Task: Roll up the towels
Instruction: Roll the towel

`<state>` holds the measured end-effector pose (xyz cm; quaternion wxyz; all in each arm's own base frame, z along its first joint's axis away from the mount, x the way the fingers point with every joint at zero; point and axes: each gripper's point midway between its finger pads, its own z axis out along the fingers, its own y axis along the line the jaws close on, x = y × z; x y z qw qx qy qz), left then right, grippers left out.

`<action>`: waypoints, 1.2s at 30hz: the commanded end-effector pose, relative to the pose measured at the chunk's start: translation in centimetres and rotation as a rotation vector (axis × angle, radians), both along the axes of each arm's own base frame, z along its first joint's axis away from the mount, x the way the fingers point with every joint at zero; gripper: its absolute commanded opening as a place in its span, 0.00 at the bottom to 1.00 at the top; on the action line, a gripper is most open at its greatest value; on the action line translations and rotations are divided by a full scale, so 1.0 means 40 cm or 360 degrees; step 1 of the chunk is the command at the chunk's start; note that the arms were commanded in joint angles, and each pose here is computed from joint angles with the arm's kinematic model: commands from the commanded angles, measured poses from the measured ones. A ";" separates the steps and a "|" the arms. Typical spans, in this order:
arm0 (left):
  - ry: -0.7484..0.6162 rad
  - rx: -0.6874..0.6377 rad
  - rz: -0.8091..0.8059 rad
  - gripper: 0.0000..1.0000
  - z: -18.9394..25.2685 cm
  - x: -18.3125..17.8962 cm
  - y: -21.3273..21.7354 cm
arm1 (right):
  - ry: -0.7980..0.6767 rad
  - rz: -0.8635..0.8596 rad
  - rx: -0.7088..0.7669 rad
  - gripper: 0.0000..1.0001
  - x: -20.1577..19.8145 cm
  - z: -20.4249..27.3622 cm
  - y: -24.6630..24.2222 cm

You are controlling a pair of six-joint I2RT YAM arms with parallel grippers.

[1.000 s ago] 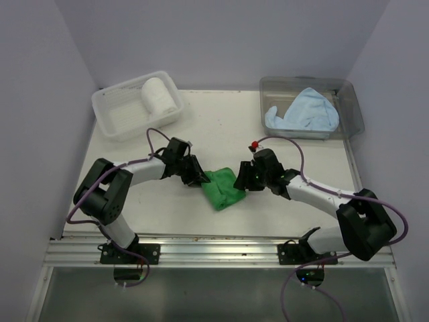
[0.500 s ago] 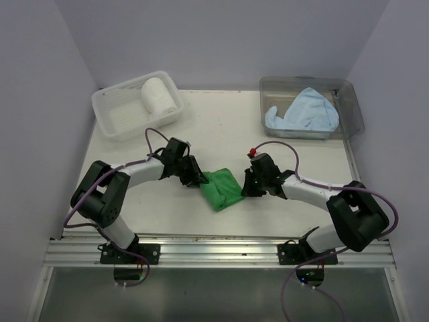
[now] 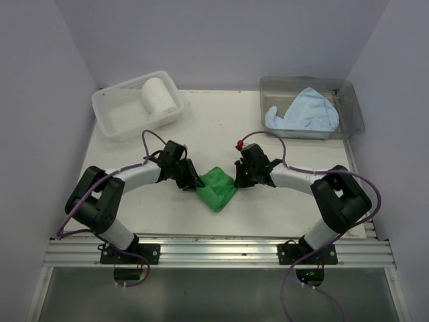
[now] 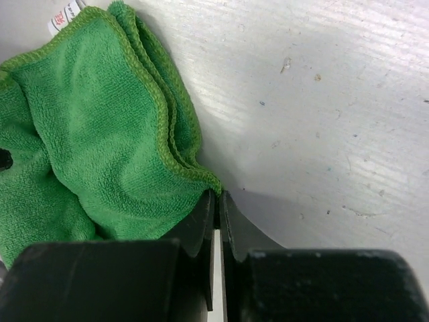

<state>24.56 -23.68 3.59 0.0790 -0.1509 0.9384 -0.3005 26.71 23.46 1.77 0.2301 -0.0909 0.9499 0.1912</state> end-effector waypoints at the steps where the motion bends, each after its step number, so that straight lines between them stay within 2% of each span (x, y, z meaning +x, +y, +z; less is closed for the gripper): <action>1: 0.0013 0.0055 -0.0038 0.08 -0.008 -0.004 0.003 | -0.0070 0.0014 -0.0179 0.07 0.016 0.009 -0.049; 6: 0.0040 0.0058 -0.0032 0.08 -0.016 -0.002 0.001 | -0.0227 -0.0032 -0.0218 0.41 0.011 0.105 -0.077; 8: 0.0046 0.0054 -0.0032 0.08 -0.016 0.001 -0.001 | -0.0301 -0.0029 -0.0229 0.47 0.002 0.151 -0.079; 11: 0.0048 0.0056 -0.0040 0.08 -0.016 0.001 -0.004 | -0.0452 0.0040 -0.0294 0.49 -0.021 0.209 -0.045; 15: 0.0049 0.0062 -0.0032 0.08 -0.013 0.002 -0.001 | -0.0657 0.0284 -0.0350 0.50 -0.088 0.265 0.071; 22: 0.0054 0.0059 -0.0029 0.08 -0.013 0.000 -0.002 | -0.0793 0.0602 -0.0527 0.49 -0.155 0.232 0.205; 24: 0.0047 0.0059 -0.0030 0.08 -0.011 0.001 -0.002 | -0.0816 0.0693 -0.0558 0.45 -0.174 0.218 0.242; 29: 0.0047 0.0058 -0.0025 0.08 -0.009 0.003 -0.002 | -0.0872 0.0798 -0.0628 0.43 -0.190 0.188 0.293; 36: 0.0053 0.0060 -0.0028 0.08 -0.010 0.002 -0.002 | -0.0908 0.0733 -0.0874 0.51 -0.161 0.122 0.275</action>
